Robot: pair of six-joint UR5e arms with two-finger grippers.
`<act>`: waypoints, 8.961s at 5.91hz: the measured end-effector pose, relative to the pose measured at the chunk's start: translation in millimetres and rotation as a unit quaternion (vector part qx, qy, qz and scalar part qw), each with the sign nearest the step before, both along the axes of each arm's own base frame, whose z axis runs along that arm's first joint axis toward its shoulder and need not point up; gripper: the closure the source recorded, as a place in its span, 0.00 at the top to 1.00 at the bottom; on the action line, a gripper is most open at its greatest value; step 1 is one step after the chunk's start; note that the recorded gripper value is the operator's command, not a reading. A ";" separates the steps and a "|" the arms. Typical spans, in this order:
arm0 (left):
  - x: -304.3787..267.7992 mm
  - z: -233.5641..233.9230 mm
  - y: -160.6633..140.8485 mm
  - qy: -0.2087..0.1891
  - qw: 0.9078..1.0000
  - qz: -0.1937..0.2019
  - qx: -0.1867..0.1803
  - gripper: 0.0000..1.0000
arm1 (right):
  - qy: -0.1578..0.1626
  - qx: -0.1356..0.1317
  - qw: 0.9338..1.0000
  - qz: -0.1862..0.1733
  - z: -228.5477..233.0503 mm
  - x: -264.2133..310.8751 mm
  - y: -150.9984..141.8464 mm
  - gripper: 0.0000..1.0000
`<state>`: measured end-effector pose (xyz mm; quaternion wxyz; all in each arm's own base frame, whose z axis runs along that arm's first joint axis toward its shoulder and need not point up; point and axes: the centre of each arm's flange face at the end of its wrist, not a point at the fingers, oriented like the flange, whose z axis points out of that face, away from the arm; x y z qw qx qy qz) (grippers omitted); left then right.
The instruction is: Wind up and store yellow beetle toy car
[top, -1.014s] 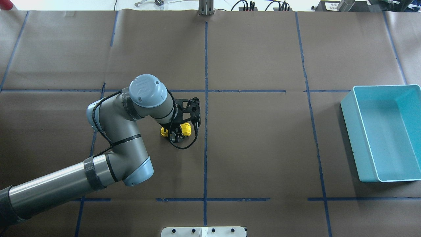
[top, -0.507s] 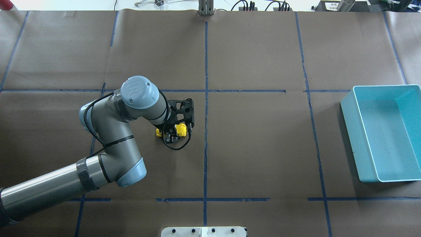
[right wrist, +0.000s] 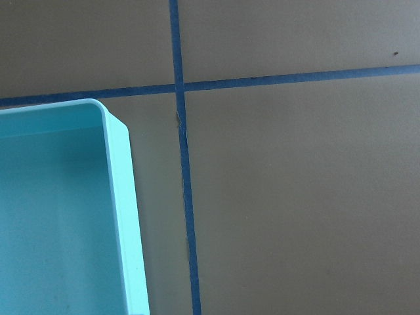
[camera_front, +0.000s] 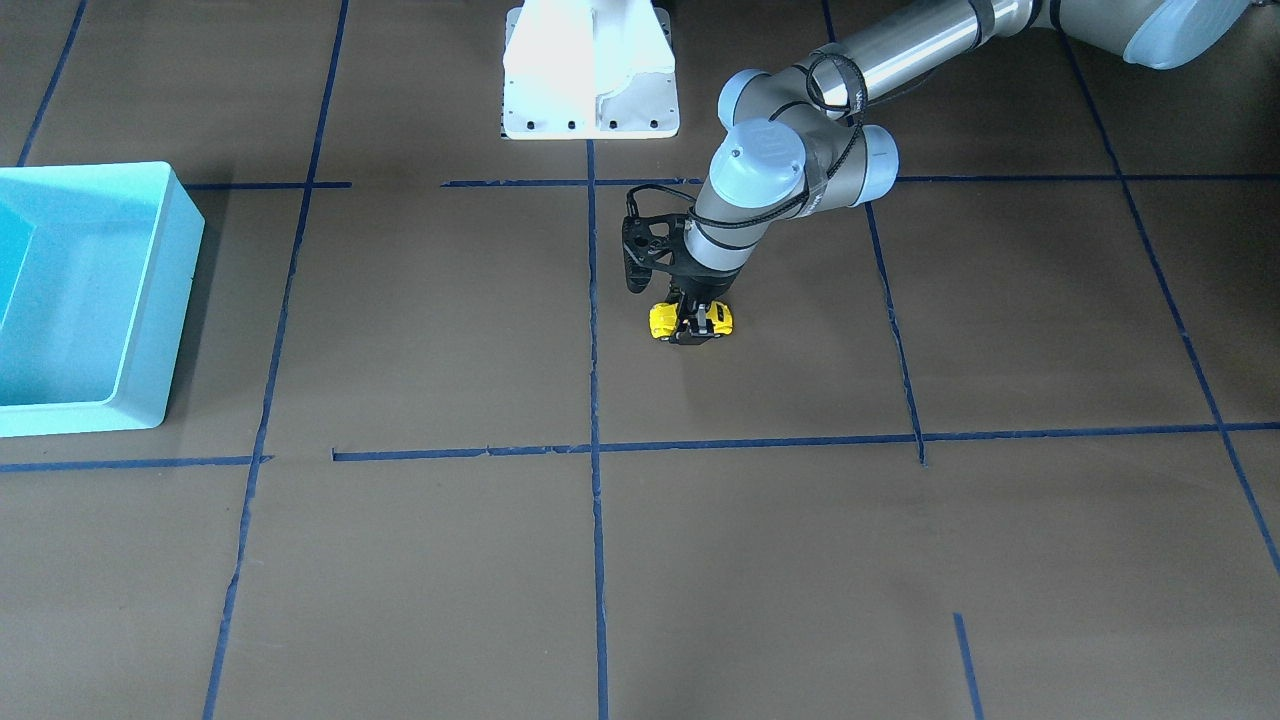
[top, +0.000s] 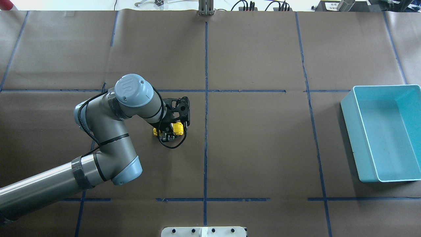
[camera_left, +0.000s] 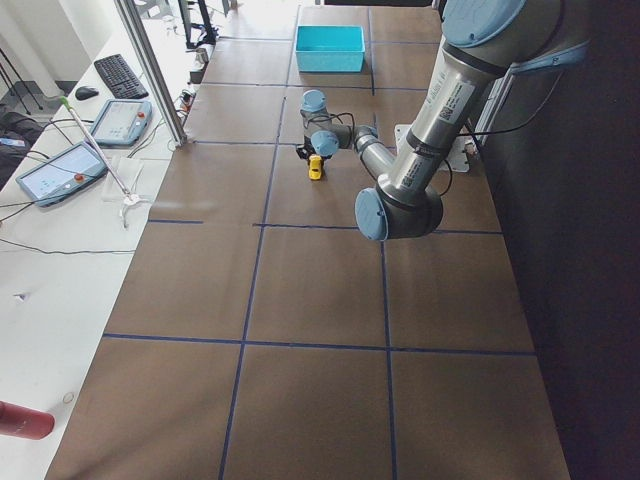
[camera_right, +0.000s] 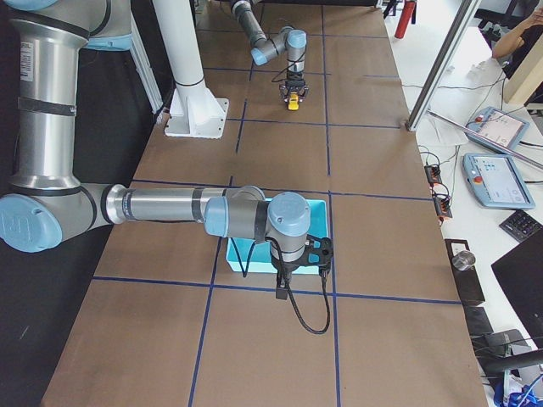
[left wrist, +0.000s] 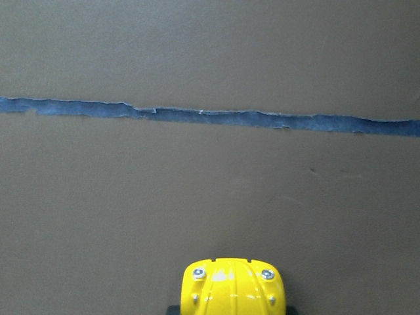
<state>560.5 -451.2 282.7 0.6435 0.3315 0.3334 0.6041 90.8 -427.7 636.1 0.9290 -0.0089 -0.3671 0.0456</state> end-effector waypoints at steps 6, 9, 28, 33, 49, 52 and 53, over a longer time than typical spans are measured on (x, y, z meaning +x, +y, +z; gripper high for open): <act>-7.6 8.7 2.9 0.001 1.000 -0.001 0.001 0.38 | -0.001 0.000 1.000 0.000 -0.3 -0.2 -0.2 1.00; -7.7 12.0 7.2 0.007 1.000 0.000 0.011 1.00 | -0.002 0.000 1.000 0.000 -0.3 -0.3 -0.1 1.00; -208.5 188.2 -27.1 -0.058 0.984 -0.052 -0.158 1.00 | -0.020 0.159 0.984 -0.082 -113.0 -69.0 -34.4 1.00; -374.1 306.1 -28.5 -0.086 0.946 -0.161 -0.266 1.00 | 0.015 0.250 0.932 -0.262 -172.2 -243.9 -47.9 1.00; -597.3 372.8 -16.2 -0.027 0.721 -0.434 -0.540 1.00 | 0.077 0.457 0.687 -0.560 -164.6 -433.1 -42.0 1.00; -596.5 379.0 -17.0 -0.035 0.722 -0.434 -0.538 1.00 | 0.077 0.449 0.684 -0.569 -151.2 -438.9 -38.4 0.87; -596.2 378.8 -17.6 -0.035 0.722 -0.434 -0.538 1.00 | 0.077 0.449 0.684 -0.570 -151.0 -440.3 -37.5 0.65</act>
